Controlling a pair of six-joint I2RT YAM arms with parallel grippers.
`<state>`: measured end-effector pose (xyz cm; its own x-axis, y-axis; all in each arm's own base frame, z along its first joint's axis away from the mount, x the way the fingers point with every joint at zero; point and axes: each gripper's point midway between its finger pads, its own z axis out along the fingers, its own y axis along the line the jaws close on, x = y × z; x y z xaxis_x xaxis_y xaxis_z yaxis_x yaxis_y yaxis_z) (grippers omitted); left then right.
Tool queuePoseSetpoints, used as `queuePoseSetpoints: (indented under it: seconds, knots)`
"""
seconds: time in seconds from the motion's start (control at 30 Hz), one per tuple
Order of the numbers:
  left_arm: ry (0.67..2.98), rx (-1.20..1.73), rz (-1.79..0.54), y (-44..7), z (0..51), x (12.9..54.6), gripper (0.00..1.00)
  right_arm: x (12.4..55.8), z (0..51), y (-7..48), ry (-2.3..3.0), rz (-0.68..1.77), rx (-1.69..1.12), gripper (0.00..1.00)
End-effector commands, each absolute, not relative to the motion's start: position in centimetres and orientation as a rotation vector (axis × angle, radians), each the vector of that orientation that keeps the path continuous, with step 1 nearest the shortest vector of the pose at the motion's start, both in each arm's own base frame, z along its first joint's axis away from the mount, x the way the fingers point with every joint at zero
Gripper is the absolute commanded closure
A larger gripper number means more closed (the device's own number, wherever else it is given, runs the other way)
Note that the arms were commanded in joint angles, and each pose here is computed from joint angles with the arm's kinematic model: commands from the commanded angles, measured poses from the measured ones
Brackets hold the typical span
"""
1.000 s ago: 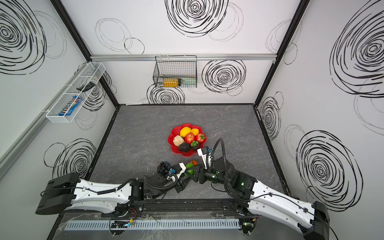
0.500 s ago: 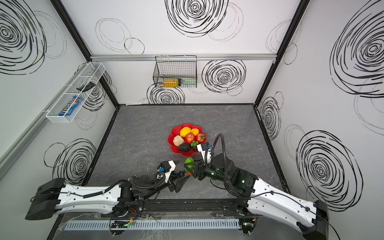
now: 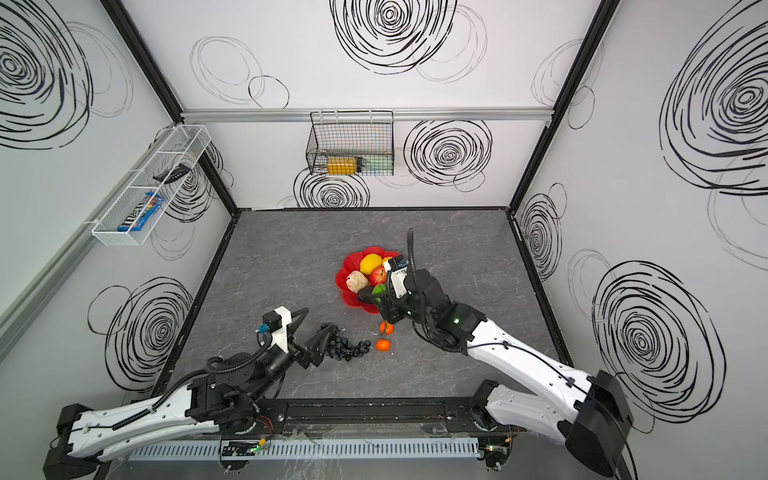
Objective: Place and organize the fake fruits in the fruit bowl
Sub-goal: 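Carry the lime over the red bowl with the right gripper and lower it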
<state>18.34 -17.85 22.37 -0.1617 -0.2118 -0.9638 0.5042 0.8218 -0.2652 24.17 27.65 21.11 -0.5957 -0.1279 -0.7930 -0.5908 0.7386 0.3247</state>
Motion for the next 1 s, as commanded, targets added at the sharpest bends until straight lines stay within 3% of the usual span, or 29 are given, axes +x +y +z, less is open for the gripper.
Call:
queuePoseSetpoints:
  seconds: [0.0, 0.47, 0.63, 0.97]
  knots:
    - [1.660, 0.153, -0.513, -15.3, 20.7, 19.6, 0.01, 25.7, 22.5, 28.8, 2.079, 0.681, -0.617, 0.53]
    - [1.626, 0.051, -0.517, -12.7, 20.1, 19.9, 0.00, 29.5, 18.1, 32.9, 2.150, 0.575, -0.734, 0.53]
    - [1.617, 0.040, -0.523, -12.4, 20.3, 19.9, 0.01, 32.7, 18.2, 33.0, 2.157, 0.454, -0.713, 0.53]
    - [1.614, 0.039, -0.529, -12.3, 20.4, 19.8, 0.01, 39.5, 17.0, 35.1, 2.204, 0.473, -0.643, 0.53]
